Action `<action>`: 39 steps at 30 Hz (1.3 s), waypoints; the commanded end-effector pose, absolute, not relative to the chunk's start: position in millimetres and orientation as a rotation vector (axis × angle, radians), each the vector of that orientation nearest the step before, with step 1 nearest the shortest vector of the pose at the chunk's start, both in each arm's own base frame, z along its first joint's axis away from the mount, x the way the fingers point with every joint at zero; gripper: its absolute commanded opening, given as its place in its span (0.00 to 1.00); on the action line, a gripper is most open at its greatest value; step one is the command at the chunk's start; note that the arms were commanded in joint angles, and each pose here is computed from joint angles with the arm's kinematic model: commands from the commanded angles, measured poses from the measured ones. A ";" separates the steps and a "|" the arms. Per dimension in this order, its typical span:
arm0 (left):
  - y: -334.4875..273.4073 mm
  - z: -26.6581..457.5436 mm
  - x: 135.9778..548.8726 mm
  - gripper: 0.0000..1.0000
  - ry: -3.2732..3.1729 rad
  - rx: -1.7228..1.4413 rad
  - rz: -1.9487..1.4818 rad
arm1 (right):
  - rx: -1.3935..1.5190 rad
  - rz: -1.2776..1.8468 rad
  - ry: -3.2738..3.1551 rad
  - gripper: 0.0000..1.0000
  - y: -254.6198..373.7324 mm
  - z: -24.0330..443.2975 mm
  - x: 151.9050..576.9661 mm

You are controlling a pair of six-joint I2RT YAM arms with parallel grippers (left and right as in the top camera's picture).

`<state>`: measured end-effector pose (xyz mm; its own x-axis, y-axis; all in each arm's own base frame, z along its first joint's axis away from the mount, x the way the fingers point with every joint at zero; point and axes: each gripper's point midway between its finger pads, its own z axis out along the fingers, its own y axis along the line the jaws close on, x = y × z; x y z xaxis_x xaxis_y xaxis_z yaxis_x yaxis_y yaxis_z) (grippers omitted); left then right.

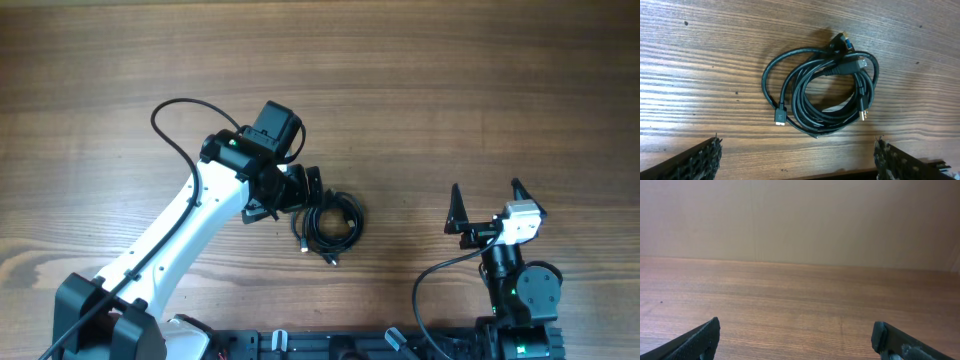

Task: Untangle cables
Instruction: 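Move the left gripper over the black cable coil, then raise the right gripper and bring it toward the cable coil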

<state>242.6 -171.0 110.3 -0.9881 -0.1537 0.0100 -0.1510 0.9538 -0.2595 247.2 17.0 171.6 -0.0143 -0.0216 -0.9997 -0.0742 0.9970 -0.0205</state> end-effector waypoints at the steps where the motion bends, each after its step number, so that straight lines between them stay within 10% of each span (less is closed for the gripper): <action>1: -163.2 101.6 241.5 1.00 3.101 -0.292 -0.352 | -0.076 0.036 1.578 1.00 16.0 172.9 247.1; 39: -158.7 96.7 252.8 1.00 3.047 -0.288 -0.305 | -0.076 0.036 1.578 1.00 16.0 172.9 247.1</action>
